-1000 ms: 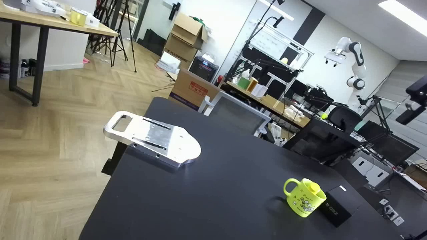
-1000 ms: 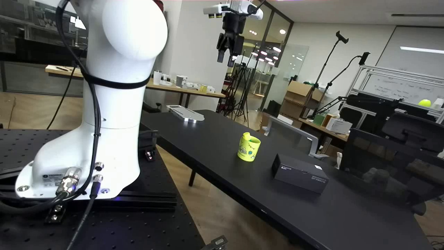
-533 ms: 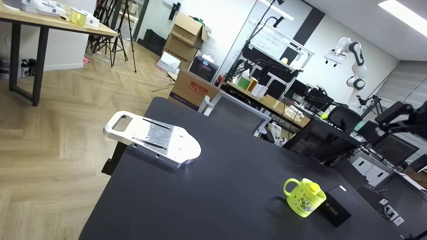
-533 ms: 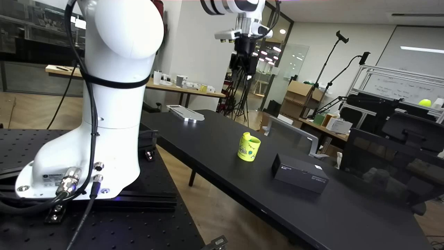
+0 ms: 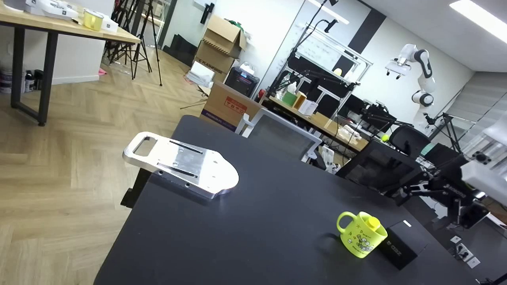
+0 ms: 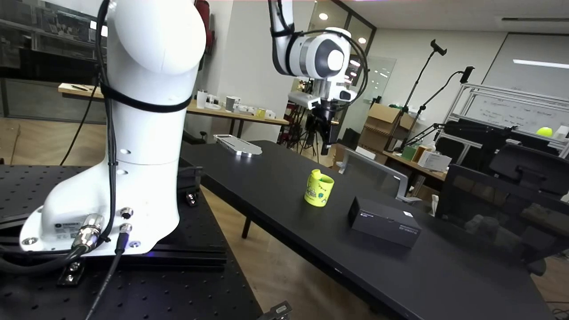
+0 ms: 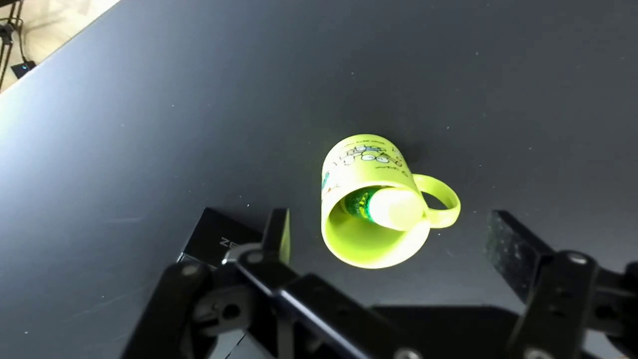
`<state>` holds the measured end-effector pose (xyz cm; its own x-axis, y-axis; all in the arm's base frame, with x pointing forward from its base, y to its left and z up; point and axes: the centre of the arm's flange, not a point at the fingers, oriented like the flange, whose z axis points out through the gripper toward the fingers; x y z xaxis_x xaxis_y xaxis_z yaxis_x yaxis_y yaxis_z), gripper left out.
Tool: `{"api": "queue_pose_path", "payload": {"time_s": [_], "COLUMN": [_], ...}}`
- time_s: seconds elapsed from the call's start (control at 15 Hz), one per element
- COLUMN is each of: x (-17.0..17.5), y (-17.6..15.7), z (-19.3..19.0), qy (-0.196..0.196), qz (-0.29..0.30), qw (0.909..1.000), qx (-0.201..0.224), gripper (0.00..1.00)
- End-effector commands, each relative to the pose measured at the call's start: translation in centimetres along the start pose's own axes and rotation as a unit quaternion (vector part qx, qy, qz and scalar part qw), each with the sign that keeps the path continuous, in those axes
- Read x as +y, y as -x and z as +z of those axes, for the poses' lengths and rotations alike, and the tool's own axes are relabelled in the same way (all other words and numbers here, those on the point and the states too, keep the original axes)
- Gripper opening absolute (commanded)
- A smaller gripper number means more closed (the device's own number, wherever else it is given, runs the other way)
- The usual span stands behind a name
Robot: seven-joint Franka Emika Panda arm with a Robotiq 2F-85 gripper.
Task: Take the stick of glue out of the mug and put it on the table
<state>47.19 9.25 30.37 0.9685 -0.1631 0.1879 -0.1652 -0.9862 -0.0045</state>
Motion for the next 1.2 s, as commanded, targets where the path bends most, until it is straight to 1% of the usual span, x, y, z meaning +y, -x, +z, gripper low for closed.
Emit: {"api": "queue_pose_path", "payload": {"time_s": [0.0, 0.27, 0.6, 0.67, 0.73, 0.87, 0.93, 1.07, 1.13], "x": [-0.2, -0.2, -1.9, -2.2, -2.5, -2.9, -3.1, -3.3, -3.4], "y": [-2.8, -3.6, -4.0, -4.0, -4.0, -3.9, -3.9, -4.0, -4.1], "z": [3.3, 6.0, 8.3, 8.7, 9.0, 9.6, 9.8, 10.2, 10.2], "qy": [-0.007, -0.017, -0.026, -0.025, -0.026, -0.027, -0.027, -0.021, -0.018], "qz": [0.019, 0.026, 0.020, 0.018, 0.017, 0.015, 0.015, 0.018, 0.021], "qw": [0.9998, 0.9995, 0.9994, 0.9995, 0.9995, 0.9995, 0.9995, 0.9996, 0.9996], "qx": [0.005, 0.004, 0.003, 0.004, 0.004, 0.004, 0.004, -0.003, -0.008], "gripper": [1.00, 1.00, 1.00, 0.75, 0.73, 0.60, 0.51, 0.37, 0.31]}}
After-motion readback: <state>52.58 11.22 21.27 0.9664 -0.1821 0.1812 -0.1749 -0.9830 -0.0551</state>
